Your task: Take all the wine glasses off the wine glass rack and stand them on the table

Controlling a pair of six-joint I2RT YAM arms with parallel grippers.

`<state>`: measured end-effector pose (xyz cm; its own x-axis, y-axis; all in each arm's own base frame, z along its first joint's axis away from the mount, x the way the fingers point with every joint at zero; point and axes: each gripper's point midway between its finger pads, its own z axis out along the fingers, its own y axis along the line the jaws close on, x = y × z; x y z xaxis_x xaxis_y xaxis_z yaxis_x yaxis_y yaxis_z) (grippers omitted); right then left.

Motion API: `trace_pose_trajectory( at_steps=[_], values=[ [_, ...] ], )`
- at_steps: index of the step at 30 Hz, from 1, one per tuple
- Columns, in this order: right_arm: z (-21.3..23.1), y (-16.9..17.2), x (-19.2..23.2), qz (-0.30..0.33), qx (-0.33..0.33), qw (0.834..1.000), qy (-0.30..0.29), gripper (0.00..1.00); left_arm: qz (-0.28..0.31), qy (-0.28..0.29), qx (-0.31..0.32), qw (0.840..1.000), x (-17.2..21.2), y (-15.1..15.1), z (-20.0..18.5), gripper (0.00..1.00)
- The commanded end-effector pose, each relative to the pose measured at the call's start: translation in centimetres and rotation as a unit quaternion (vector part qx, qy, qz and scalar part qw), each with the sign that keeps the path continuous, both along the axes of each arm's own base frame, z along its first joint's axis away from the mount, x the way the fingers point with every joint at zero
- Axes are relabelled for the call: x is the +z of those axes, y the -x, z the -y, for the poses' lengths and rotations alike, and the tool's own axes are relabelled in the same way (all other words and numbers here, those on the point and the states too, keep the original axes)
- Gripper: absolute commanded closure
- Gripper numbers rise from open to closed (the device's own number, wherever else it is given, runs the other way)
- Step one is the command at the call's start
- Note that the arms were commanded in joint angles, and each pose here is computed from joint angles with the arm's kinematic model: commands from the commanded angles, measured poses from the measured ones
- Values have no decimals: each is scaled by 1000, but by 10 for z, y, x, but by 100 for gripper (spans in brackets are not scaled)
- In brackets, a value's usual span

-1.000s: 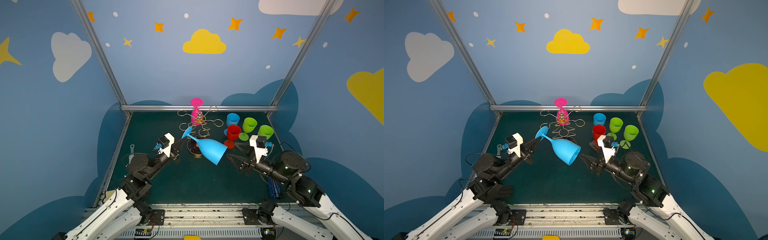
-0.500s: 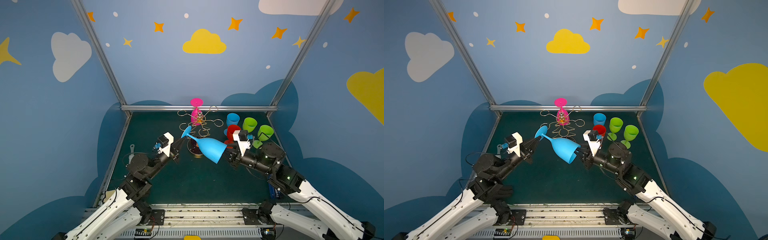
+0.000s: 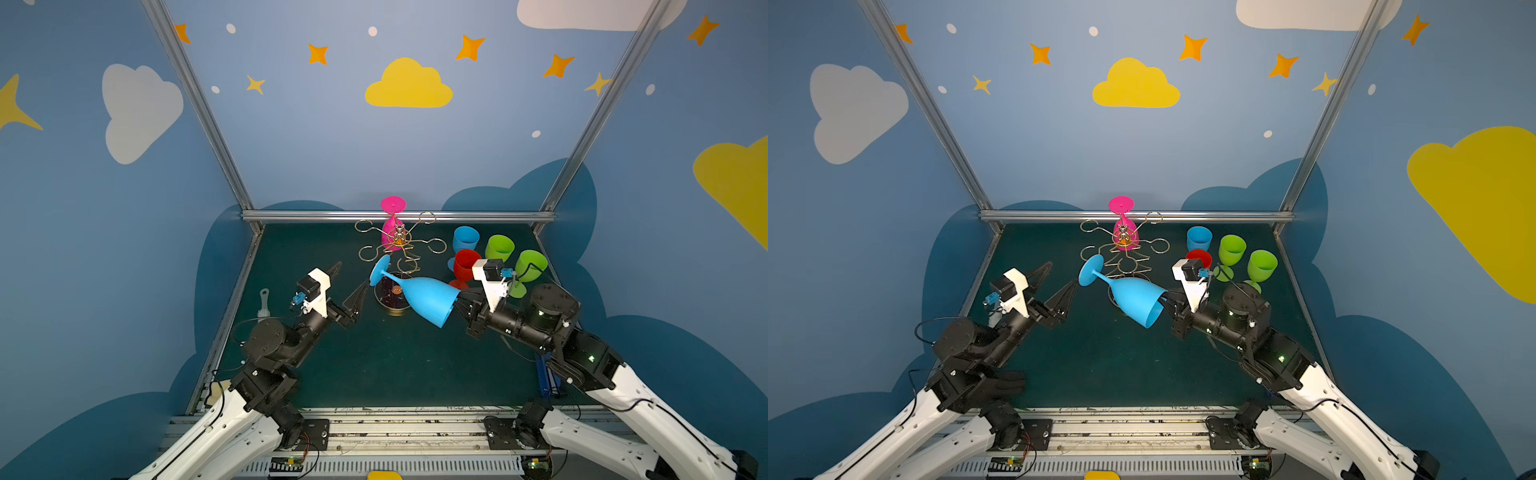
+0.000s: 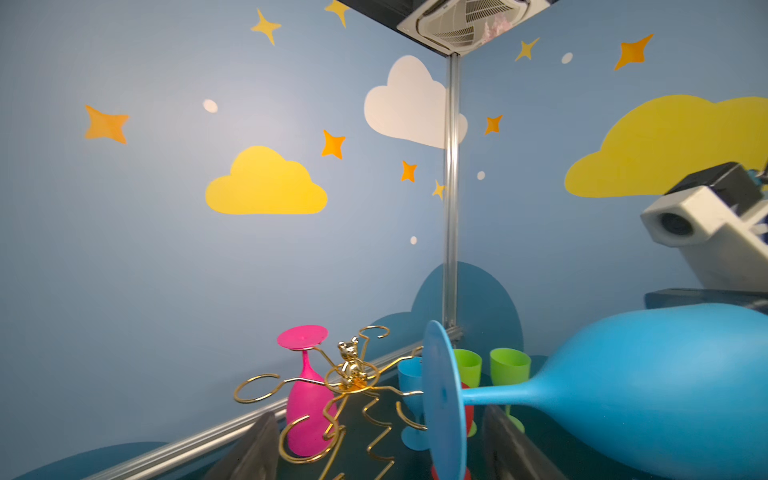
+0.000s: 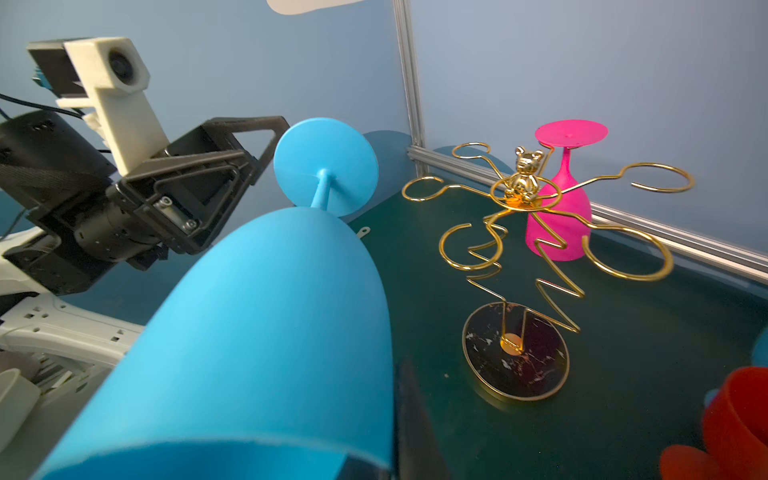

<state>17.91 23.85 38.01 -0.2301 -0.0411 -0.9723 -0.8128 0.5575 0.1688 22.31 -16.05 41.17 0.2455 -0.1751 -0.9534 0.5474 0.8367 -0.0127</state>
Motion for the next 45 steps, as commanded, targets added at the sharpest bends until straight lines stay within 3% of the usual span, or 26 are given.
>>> trace_pose_trajectory(
  at_steps=[1,6,12,19,27,41,45],
  values=[
    [26,5,-2,0,-36,998,43,100,9,33,78,996,8,-2,-34,18],
    [65,17,-39,-72,-84,986,128,100,21,70,140,987,7,7,-70,14],
    [114,22,-86,-151,-179,950,207,100,26,89,183,979,2,16,-97,11],
    [118,-8,-126,-207,-231,904,295,100,9,100,196,975,-10,19,-108,10],
    [110,-47,-161,-259,-232,862,369,100,6,115,199,973,-11,28,-118,9],
    [96,-101,-206,-301,-222,830,414,100,9,125,209,970,-6,34,-128,8],
    [89,-109,-215,-315,-211,827,415,100,6,128,210,969,-7,34,-128,8]
  ],
)
